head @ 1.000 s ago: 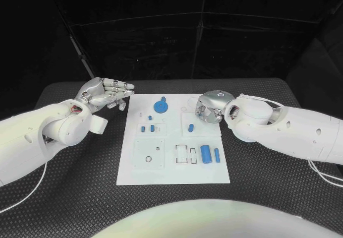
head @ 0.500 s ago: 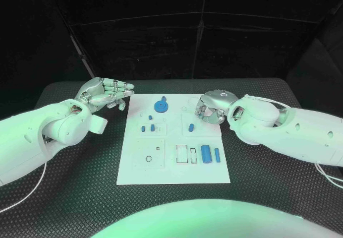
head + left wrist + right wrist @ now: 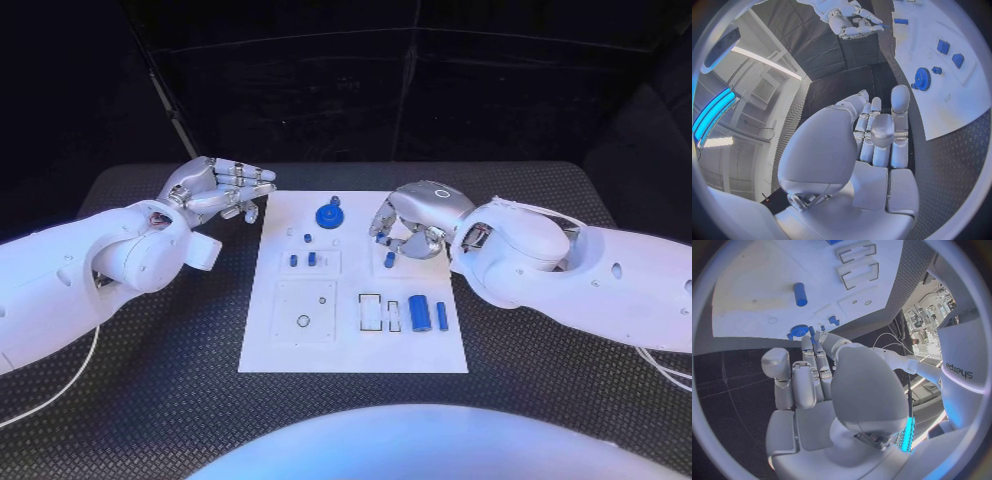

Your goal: Assemble the parts on the task board

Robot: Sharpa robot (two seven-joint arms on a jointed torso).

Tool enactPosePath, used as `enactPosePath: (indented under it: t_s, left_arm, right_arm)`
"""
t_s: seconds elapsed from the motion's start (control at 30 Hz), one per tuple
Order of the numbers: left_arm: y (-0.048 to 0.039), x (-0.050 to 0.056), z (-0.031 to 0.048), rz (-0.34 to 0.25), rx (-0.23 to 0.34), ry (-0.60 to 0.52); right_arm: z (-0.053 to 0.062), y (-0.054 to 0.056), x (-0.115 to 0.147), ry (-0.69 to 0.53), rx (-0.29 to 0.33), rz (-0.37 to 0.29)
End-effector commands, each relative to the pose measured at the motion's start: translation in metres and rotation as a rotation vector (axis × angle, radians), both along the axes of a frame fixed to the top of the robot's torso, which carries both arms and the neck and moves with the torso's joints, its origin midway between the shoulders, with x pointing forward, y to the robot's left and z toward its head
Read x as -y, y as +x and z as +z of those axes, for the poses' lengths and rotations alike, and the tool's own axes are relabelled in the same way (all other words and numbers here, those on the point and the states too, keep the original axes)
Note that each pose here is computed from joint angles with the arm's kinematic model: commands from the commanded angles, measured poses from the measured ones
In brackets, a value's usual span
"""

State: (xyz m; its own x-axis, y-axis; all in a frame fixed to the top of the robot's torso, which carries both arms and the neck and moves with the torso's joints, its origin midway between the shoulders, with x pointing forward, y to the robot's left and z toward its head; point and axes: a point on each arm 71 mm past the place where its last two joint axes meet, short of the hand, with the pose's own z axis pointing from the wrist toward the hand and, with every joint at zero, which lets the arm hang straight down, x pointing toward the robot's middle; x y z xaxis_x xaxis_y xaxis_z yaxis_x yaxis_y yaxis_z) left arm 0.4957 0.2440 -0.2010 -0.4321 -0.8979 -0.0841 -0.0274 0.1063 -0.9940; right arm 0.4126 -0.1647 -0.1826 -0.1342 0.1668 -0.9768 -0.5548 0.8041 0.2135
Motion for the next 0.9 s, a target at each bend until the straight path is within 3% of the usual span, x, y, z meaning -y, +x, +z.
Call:
enactPosePath:
  t_s: [0.03,0.53,0.9]
  left_arm:
    - [0.0000,0.001,0.0018,-0.001,0.008,-0.010]
    - [0.0020,0.007,0.0009,-0.010,0.008,-0.015]
    - [0.0045,0.014,0.0001,-0.015,0.009,-0.020]
  right_arm:
    - [0.006,-0.003,-0.007,0.064,0.025,0.029]
    - [0.002,-0.003,-0.051,0.141,-0.022,0.140]
    - [-0.031,-0.010,-0.077,0.148,-0.093,0.195]
